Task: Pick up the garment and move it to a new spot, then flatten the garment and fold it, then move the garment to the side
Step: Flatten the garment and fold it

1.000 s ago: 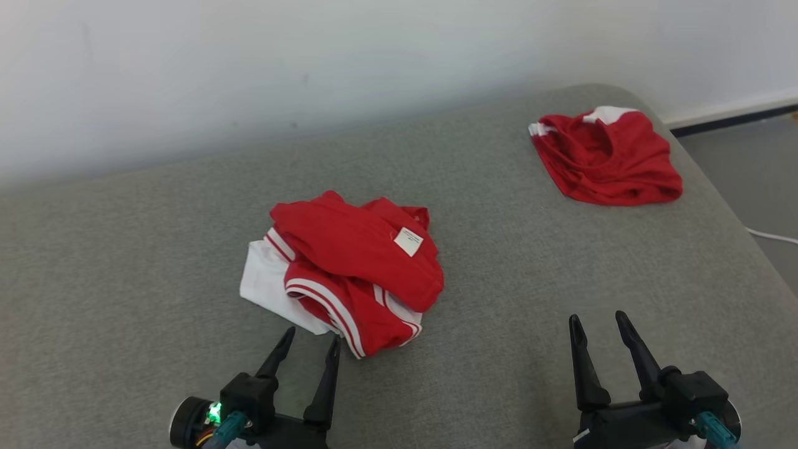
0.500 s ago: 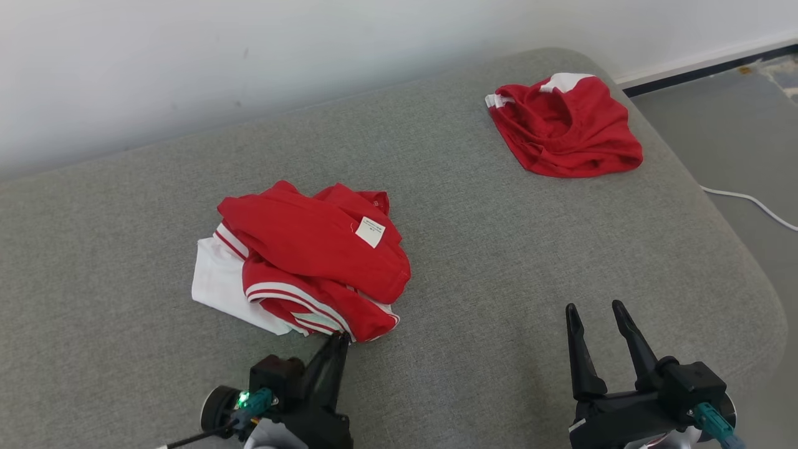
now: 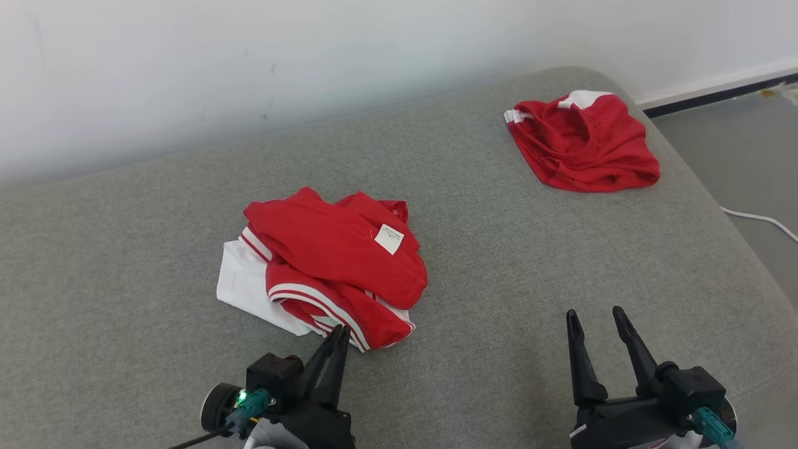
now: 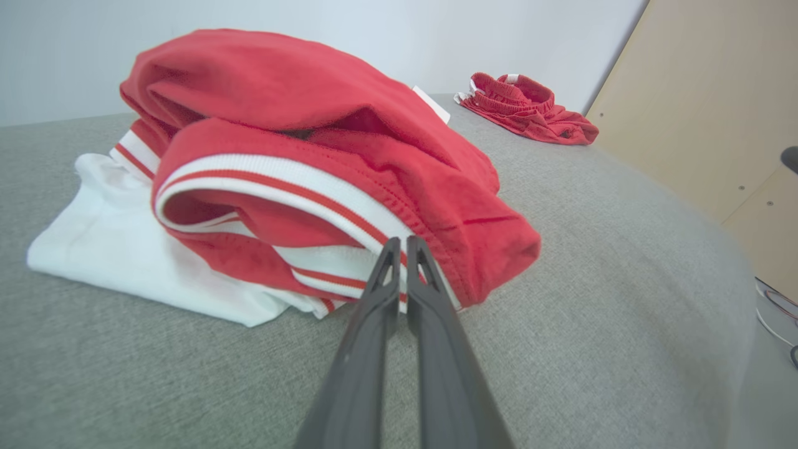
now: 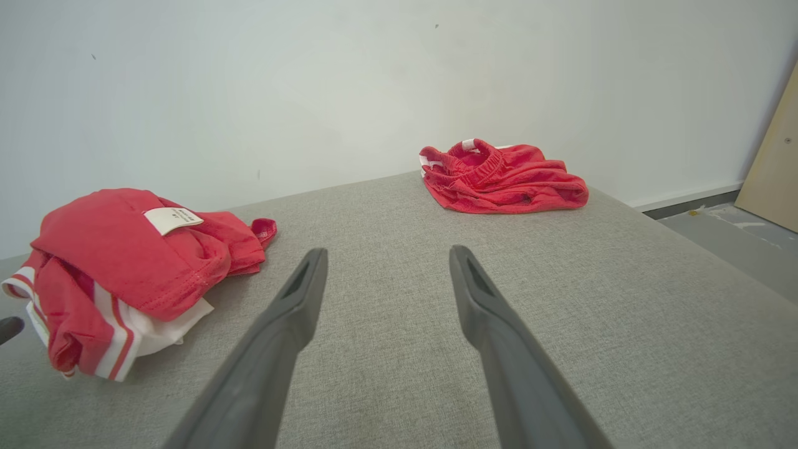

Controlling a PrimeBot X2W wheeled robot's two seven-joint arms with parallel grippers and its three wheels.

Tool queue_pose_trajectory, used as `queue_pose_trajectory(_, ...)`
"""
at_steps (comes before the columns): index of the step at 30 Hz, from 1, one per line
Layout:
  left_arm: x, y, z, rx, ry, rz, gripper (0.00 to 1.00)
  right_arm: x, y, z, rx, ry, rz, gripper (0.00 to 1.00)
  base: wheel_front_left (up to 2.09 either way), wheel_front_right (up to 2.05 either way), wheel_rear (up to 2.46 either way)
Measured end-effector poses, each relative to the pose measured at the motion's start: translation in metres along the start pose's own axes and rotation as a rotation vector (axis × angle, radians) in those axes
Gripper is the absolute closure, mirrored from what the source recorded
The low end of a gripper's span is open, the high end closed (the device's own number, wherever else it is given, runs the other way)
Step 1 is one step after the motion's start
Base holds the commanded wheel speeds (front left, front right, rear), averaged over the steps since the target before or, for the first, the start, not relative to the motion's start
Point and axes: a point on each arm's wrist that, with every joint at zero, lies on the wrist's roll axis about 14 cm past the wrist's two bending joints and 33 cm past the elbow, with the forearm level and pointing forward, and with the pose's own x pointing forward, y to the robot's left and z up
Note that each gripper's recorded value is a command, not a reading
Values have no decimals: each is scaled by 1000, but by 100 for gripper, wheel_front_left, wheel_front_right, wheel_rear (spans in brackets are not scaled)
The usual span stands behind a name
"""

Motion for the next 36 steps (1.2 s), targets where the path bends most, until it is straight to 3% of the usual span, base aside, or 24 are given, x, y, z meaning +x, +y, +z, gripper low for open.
queue_pose_trajectory(1,-1,2,4,4,-11,7,0,0,1,0,1,0,4,0,0,0,0)
queue_pose_trajectory(11,-9,2,-12,4,31,9,0,-1,7,-4,10,10,19,0,0,0,0)
queue_pose_trajectory(22,22,-14,-24,13,91,-70,0,-7,-16,-3,-4,17,-49,0,0,0,0)
queue_pose_trajectory(23,27,-16,-27,20,103,-83,65,-8,-19,-4,-7,21,-59,0,0,0,0)
queue_pose_trajectory(24,30,-16,-27,18,103,-87,100,-9,-20,-5,-8,24,-64,0,0,0,0)
queue_pose_trajectory(31,35,-15,-2,14,23,-82,100,-12,-27,-7,-6,32,-87,0,0,0,0)
queue_pose_trajectory(36,11,11,2,71,6,-22,100,-10,-16,-16,7,54,-54,0,0,0,0)
